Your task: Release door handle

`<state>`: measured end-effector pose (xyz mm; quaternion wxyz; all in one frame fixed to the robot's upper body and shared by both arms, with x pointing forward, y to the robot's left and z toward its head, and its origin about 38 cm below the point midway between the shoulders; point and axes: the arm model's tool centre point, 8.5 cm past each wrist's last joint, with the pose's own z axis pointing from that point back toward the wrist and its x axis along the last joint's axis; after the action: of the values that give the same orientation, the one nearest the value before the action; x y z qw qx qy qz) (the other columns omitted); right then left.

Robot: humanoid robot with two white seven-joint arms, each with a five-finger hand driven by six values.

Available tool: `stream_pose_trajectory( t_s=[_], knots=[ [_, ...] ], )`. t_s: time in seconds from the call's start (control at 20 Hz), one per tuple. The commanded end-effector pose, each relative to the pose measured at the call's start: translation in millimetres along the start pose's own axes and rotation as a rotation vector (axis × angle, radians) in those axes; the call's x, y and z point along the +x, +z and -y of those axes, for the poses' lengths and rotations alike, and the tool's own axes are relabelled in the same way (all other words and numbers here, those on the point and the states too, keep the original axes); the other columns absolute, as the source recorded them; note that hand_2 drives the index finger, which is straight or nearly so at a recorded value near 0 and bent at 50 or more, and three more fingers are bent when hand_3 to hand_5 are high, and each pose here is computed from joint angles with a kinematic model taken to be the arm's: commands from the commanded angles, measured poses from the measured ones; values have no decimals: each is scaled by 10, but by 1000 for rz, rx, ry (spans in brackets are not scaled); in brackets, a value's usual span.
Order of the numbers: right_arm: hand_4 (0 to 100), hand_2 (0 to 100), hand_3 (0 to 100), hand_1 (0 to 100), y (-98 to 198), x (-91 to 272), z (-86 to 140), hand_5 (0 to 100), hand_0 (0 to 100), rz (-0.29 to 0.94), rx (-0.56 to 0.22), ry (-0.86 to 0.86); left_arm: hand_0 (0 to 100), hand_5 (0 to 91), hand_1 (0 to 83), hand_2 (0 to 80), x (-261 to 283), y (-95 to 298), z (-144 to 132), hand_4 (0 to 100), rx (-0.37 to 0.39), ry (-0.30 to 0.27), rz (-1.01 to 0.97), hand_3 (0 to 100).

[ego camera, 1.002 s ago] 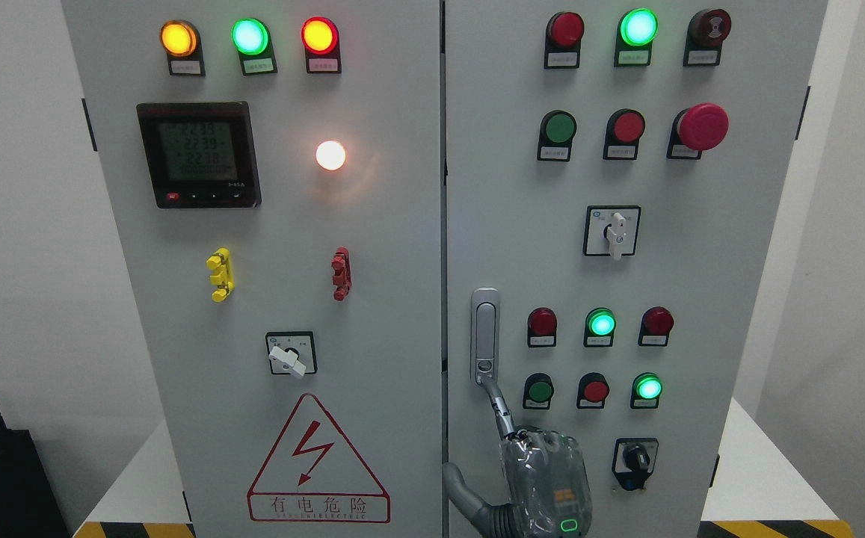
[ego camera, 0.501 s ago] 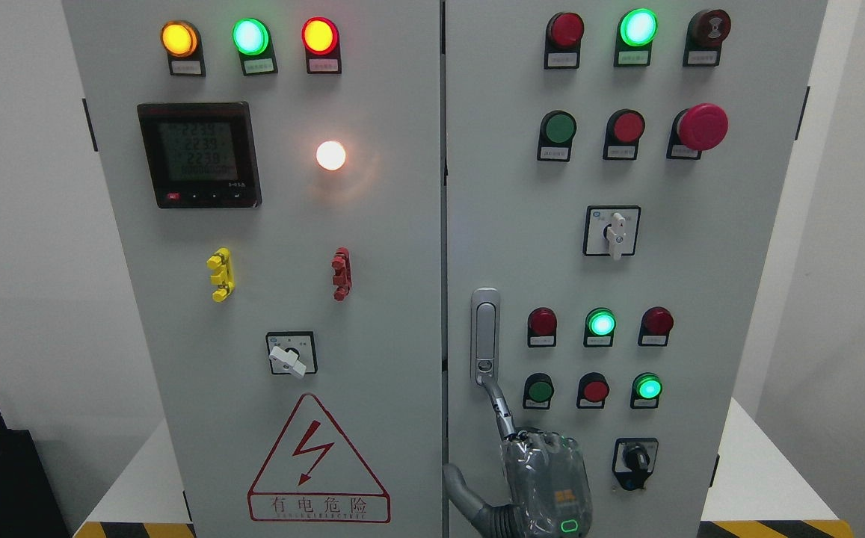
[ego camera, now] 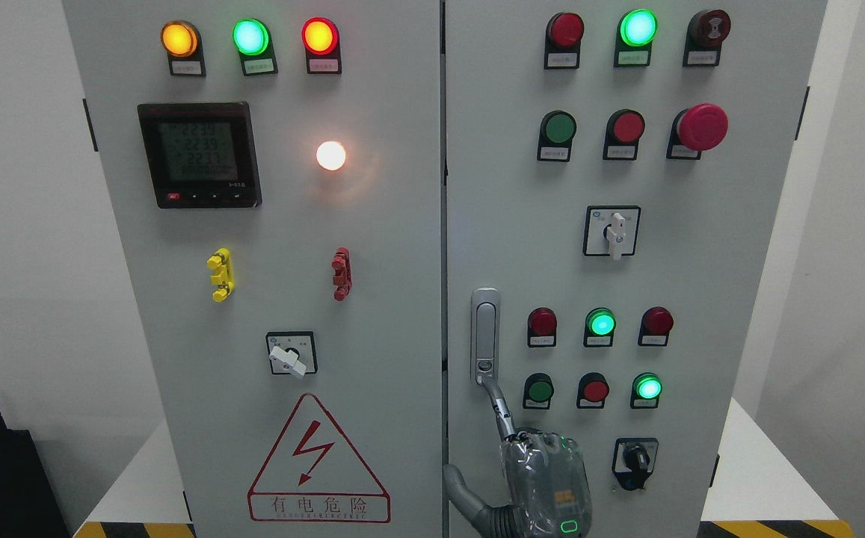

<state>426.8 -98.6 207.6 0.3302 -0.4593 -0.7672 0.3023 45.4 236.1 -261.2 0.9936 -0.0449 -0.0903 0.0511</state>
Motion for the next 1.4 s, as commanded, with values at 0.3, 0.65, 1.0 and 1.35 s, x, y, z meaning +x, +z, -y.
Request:
stream_pose_trajectory(
  t_s=[0.3, 0.65, 1.0, 1.35],
  knots=[
    [1000, 0, 1000, 409, 17, -2, -18, 1000, 224, 0, 8, 3, 120, 0, 389, 0, -57, 10, -8, 0, 4, 13, -15, 0],
    [1000, 0, 1000, 409, 21, -4, -36, 1000, 226, -3, 27, 2, 120, 0, 389, 0, -57, 10, -8, 0, 4, 13, -15, 0],
    [1000, 0, 1000, 406, 15, -5, -26, 1000, 226, 0, 23, 1, 120, 0, 389, 0, -57, 10, -8, 0, 4, 13, -15, 0],
    [1000, 0, 1000, 402, -6, -6, 9, 1000, 228, 0, 6, -4, 120, 0, 389, 0, -57, 10, -8, 0, 4, 13, -15, 0]
  ],
)
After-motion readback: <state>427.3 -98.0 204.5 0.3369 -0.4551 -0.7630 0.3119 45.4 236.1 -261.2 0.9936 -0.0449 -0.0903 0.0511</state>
